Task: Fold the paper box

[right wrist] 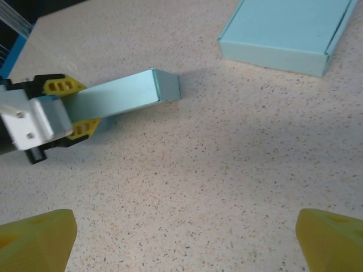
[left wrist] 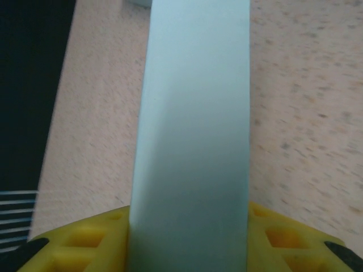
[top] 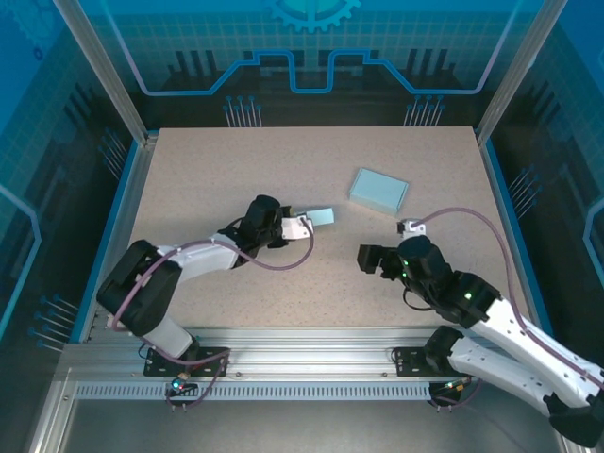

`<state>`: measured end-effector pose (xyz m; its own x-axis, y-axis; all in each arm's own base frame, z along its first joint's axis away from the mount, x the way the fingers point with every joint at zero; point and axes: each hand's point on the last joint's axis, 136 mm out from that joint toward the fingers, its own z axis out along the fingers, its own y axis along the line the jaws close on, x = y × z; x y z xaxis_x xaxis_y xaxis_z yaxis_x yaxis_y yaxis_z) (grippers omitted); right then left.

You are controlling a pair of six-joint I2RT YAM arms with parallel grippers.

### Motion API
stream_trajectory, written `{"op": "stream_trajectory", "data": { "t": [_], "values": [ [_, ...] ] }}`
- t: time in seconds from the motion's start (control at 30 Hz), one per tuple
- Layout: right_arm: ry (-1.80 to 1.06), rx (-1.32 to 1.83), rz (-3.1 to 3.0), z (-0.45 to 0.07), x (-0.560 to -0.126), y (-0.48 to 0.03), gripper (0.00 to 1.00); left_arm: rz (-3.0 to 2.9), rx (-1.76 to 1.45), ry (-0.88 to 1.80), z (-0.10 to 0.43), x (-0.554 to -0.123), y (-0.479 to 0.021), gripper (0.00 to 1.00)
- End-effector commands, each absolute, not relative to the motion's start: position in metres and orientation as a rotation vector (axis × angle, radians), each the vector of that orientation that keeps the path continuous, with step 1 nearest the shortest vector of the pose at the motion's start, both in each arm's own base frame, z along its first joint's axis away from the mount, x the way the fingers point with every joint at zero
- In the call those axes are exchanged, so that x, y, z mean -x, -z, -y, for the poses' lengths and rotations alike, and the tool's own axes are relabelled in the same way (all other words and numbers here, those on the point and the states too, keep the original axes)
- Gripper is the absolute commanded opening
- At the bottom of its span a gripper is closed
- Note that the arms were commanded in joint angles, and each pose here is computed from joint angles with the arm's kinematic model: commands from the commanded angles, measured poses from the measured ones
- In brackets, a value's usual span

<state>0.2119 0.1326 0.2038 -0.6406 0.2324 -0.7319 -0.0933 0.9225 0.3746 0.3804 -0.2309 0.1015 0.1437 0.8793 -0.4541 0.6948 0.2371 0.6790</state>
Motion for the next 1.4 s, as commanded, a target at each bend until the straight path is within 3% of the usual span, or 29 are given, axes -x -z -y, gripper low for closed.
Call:
{"op": "stream_trajectory", "data": {
  "t": [0.0, 0.27, 0.4, 0.57, 0.8, 0.87, 1.17, 1.37],
  "values": [
    [-0.422, -0.164, -2.217, -0.11, -0.204, -0.194, 1.0, -1.425, -1.511, -0.398, 0.239, -0.415, -0.126, 0.29],
    [-0.371, -0.19, -2.226, -0.091, -0.193, -0.189, 1.0, -1.391, -1.597, -0.425, 0.229, -0.443, -0.087, 0.33],
    [-0.352, -0.195, -2.239, -0.09, -0.193, -0.186, 1.0, -1.416, -1.617, -0.43, 0.213, -0.451, -0.069, 0.51],
    [-0.337, -0.189, -2.242, -0.093, -0.198, -0.185, 1.0, -1.429, -1.658, -0.396, 0.213, -0.447, -0.049, 0.57],
    [-0.319, -0.195, -2.255, -0.091, -0.197, -0.184, 1.0, -1.415, -1.643, -0.415, 0.21, -0.441, -0.045, 0.88],
    [-0.322, -0.198, -2.249, -0.091, -0.197, -0.185, 1.0, -1.404, -1.606, -0.443, 0.208, -0.44, -0.052, 0.99],
    [-0.271, -0.088, -2.254, -0.096, -0.202, -0.193, 1.0, -1.34, -1.209, -0.528, 0.197, -0.417, -0.152, 0.99],
    [-0.103, -0.035, -2.224, -0.086, -0.216, -0.202, 1.0, -1.51, -0.865, -0.522, 0.149, -0.397, -0.212, 0.99]
  ]
}}
